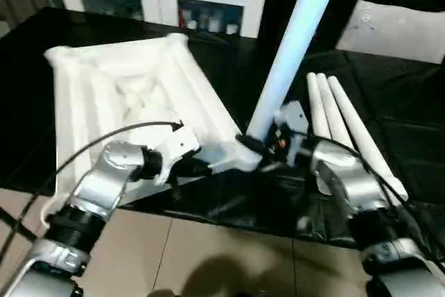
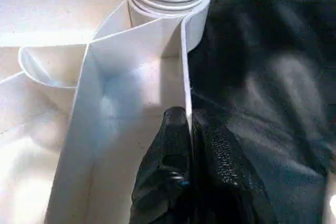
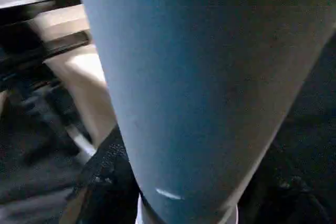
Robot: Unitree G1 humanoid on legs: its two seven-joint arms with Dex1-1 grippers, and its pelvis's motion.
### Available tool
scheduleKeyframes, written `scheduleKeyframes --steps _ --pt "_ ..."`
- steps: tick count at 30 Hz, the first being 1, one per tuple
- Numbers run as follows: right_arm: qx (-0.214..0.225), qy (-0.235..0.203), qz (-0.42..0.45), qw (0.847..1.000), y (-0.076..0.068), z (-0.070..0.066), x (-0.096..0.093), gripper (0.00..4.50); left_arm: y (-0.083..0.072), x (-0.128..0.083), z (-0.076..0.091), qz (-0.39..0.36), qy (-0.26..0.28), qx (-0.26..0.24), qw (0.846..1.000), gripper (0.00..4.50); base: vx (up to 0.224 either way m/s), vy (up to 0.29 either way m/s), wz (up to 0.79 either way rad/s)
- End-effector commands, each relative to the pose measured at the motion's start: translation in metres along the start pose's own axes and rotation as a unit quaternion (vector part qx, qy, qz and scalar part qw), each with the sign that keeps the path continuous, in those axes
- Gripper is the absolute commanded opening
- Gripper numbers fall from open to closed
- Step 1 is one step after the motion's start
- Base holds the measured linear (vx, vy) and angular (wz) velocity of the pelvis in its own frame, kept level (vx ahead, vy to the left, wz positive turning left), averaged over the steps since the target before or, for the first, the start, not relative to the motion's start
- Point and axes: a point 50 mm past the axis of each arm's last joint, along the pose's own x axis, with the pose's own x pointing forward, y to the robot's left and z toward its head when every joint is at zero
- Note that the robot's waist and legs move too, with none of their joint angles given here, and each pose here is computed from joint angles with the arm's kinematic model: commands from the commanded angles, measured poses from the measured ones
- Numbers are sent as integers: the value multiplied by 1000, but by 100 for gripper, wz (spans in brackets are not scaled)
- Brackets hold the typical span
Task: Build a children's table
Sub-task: Insert table leg to table base
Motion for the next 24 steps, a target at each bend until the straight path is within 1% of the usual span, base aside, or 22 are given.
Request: scheduleKeyframes --steps 1,4,6,8,12,15,16,18,20,23,24 --pt "65 82 88 991 24 -38 -3 192 5 -1 39 -33 -52 88 994 0 0 0 0" --pt "60 90 99 989 24 -38 -8 192 7 2 37 -48 -37 105 993 0 0 0 0" --pt "56 86 81 991 19 -34 -8 192 9 3 36 -51 -23 121 991 0 0 0 0" --pt "58 79 84 992 17 -30 -8 192 11 5 35 -47 -12 137 989 0 0 0 0" --pt "49 81 107 990 19 -26 -10 192 15 7 35 -44 -13 144 989 0 0 0 0" --pt "49 83 125 987 22 -26 -11 192 17 8 36 -44 -16 144 988 0 0 0 0" --pt "54 87 143 984 27 -28 -11 192 19 7 35 -47 -16 146 988 0 0 0 0" --pt "57 88 148 983 29 -29 -12 192 19 7 34 -49 -15 146 988 0 0 0 0" --pt "70 85 139 984 29 -32 -11 192 19 7 33 -55 -14 148 987 0 0 0 0" --pt "86 79 117 986 26 -34 -10 192 18 7 33 -60 -13 150 987 0 0 0 0" --pt "118 55 72 989 18 -33 -7 192 15 8 30 -69 -11 152 986 0 0 0 0"
